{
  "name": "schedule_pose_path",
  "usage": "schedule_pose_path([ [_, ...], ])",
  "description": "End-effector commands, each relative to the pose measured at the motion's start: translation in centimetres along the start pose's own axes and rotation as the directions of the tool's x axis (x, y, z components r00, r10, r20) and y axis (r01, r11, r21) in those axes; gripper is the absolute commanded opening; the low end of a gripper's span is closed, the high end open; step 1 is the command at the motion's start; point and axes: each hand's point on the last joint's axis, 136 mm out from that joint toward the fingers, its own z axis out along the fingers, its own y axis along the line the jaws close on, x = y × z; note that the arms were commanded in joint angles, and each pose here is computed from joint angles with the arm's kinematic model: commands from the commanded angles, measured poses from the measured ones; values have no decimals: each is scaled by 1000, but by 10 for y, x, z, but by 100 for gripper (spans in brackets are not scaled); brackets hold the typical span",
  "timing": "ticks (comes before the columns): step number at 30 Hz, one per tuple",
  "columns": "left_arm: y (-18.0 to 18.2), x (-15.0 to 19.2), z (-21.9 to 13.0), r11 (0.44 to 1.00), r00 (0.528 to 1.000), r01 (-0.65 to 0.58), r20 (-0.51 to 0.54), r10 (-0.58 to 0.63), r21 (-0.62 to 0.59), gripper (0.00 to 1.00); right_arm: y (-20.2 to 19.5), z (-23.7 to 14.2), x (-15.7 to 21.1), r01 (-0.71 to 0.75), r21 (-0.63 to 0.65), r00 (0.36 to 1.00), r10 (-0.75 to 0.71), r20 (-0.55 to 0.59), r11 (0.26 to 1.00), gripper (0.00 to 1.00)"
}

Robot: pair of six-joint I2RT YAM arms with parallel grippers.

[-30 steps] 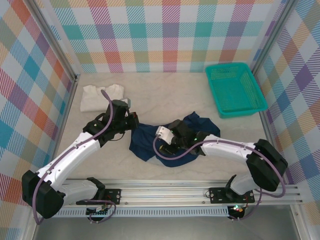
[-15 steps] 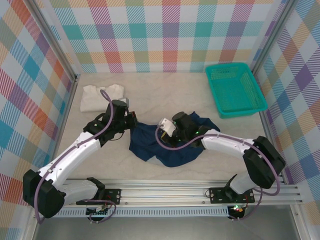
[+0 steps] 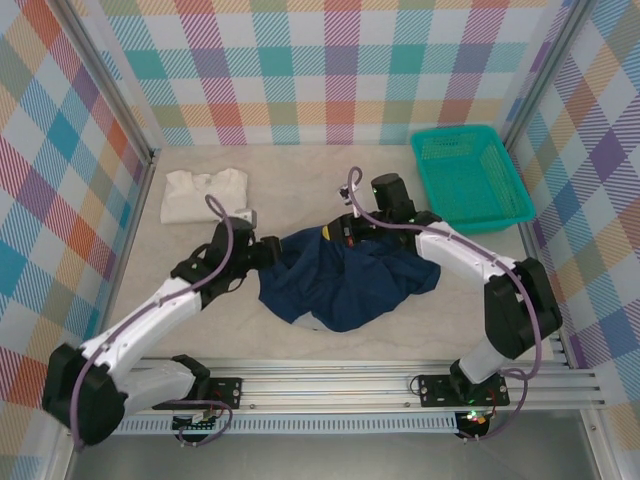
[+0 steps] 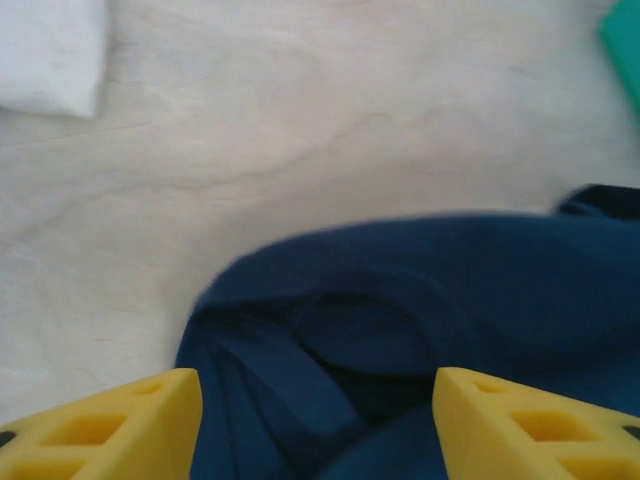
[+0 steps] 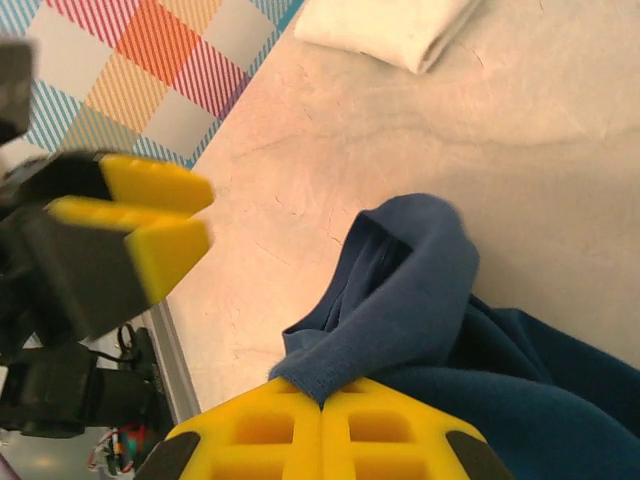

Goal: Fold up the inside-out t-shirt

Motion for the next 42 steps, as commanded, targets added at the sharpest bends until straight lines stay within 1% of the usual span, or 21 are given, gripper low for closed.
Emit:
schedule_pose_path([
  [1,-50,13,-3,962,998,-56,9,55,267,66,16,-3,-9,-88,-82,996,87,-19,993,0],
  [4,-74,28,10,937,991,-109,-37,128,333,67,14,-2,-12,-99,-84,995,98,-19,991,0],
  [10,-99,32,51,930,972,-195,-69,226,311,65,11,-1,-10,-127,-73,992,126,-19,989,0],
  [11,-99,32,60,936,970,-199,-80,232,291,61,10,-2,-9,-128,-68,992,127,-18,989,0],
  [13,-98,30,71,945,971,-198,-80,225,260,43,7,-3,-8,-129,-42,992,128,-17,991,0],
  [14,-100,26,73,946,975,-187,-70,213,263,31,3,-5,-7,-123,-9,992,122,-12,992,0],
  [15,-105,22,71,939,977,-176,-61,203,296,12,-6,-9,-5,-116,57,993,116,-4,992,3],
  [16,-110,19,67,929,980,-157,-66,190,334,0,-21,-16,-4,-116,166,993,115,17,979,10],
  [18,-120,16,51,887,985,-85,-97,144,454,0,-59,-48,0,-63,482,996,25,84,874,29],
  [19,-124,17,43,859,985,-50,-119,127,510,0,-64,-60,5,-11,569,996,-41,79,822,36],
  [20,-126,17,35,835,983,-13,-147,112,551,0,-60,-66,10,61,603,991,-119,58,795,43],
  [23,-128,24,15,794,974,41,-203,105,607,0,-33,-54,39,233,515,963,-270,-2,825,53],
  [25,-125,24,7,790,971,51,-215,103,610,0,-18,-44,59,329,470,934,-355,-34,819,58],
  [26,-125,24,2,785,970,52,-218,107,618,0,-12,-40,68,373,454,918,-393,-54,809,64],
  [28,-123,23,-3,783,969,54,-223,109,619,0,-6,-30,79,421,435,899,-431,-80,796,73],
  [31,-122,23,-10,773,970,47,-215,117,632,0,-19,-19,78,420,484,899,-427,-102,768,75],
  [33,-120,23,-12,777,971,37,-207,122,628,0,-27,-12,71,422,512,895,-433,-106,748,74],
  [34,-118,24,-12,779,971,31,-204,125,626,0,-29,-9,68,426,517,893,-436,-109,743,72],
  [35,-116,26,-12,785,971,26,-203,128,619,0,-30,-6,64,426,515,893,-437,-107,744,65],
  [38,-103,28,-6,832,972,-7,-193,136,554,0,-18,-3,59,400,417,909,-411,-68,816,40],
  [42,-83,26,2,887,980,-35,-156,120,460,0,6,-12,60,315,184,948,-319,-5,931,4],
])
